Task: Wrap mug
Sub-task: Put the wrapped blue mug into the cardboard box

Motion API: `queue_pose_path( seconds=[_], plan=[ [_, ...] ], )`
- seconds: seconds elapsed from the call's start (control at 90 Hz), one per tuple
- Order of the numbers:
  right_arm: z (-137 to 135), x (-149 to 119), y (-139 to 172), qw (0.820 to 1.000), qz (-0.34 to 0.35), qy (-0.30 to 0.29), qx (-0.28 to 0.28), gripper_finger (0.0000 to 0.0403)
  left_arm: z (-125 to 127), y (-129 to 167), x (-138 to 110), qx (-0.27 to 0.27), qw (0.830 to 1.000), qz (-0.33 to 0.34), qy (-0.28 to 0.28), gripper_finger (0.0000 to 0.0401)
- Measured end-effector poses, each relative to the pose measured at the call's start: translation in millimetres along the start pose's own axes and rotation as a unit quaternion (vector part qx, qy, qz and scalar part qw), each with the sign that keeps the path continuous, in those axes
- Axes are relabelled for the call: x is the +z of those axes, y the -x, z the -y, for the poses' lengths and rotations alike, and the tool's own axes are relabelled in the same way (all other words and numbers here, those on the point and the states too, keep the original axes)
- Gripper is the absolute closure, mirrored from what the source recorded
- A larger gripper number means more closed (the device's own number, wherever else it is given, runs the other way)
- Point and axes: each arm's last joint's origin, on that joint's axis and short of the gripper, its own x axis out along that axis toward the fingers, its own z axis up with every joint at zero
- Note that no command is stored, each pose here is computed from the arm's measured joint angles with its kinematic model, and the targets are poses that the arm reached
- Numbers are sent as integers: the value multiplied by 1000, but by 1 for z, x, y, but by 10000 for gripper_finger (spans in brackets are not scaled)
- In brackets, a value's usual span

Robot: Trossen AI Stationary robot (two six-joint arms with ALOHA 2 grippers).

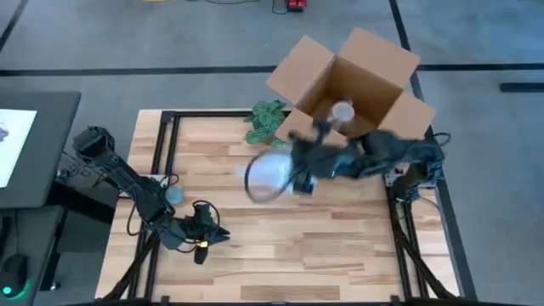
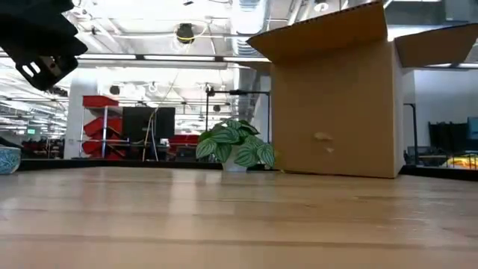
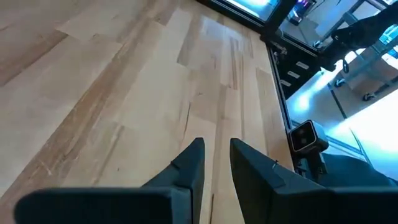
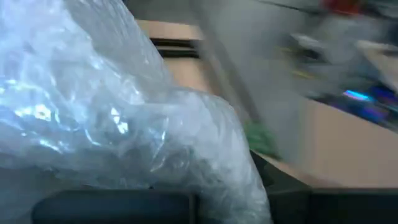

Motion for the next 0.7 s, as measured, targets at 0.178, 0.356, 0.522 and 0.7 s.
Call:
queue_pose_path(
  seconds=[0.178, 0.356, 0.522, 0.7],
  plan=[
    [109, -29, 2, 981, -85, -107, -134, 377, 0, 0, 0, 5, 1000, 5, 0, 343],
    [168, -54, -44, 959, -179, -165, -143, 377, 0, 0, 0, 8, 1000, 9, -8, 343],
    [199, -86, -92, 940, -261, -170, -139, 377, -1, 0, 0, 9, 1000, 9, -10, 343],
    [210, -131, -154, 903, -380, -149, -133, 377, -1, 0, 1, 10, 1000, 10, -11, 343]
  ],
)
